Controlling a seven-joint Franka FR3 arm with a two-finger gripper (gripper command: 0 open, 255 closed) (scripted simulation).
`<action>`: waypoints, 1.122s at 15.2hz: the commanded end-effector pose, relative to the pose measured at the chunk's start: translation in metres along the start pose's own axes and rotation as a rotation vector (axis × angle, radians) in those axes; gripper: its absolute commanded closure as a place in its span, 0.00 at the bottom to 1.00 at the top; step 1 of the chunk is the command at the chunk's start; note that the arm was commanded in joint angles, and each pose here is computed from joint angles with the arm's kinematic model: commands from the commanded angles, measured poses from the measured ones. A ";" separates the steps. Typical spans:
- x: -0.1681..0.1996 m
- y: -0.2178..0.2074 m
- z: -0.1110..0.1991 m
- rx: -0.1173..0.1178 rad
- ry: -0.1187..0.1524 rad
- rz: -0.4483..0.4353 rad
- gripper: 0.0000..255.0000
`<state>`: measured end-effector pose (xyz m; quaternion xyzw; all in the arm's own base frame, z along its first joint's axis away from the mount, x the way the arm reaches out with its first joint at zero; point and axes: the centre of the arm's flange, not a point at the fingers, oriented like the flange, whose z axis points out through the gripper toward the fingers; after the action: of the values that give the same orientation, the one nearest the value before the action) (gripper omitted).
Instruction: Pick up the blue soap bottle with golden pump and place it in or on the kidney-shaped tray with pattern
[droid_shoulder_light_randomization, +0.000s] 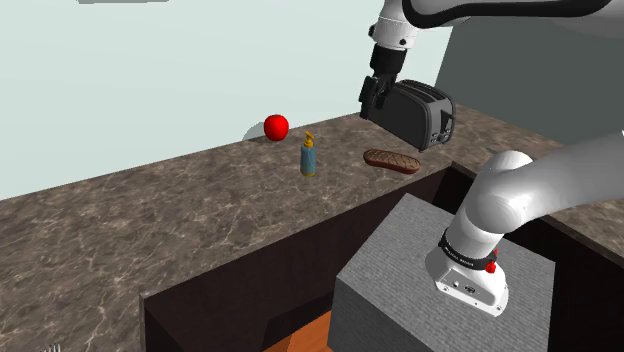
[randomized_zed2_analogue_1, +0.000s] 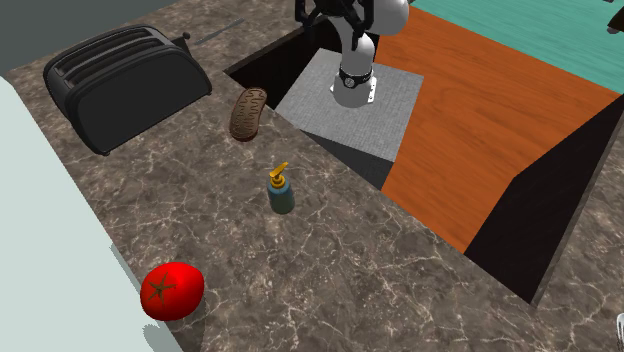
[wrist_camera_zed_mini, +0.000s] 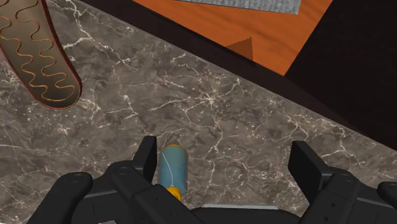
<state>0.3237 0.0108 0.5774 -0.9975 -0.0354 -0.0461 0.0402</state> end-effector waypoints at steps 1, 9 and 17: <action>0.000 0.000 0.000 0.000 0.000 0.000 0.00; 0.091 0.010 0.059 -0.037 -0.031 0.025 0.00; 0.181 0.025 0.120 -0.073 -0.062 0.050 0.00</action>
<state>0.5019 0.0079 0.4834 -0.9998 -0.0118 -0.0174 0.0060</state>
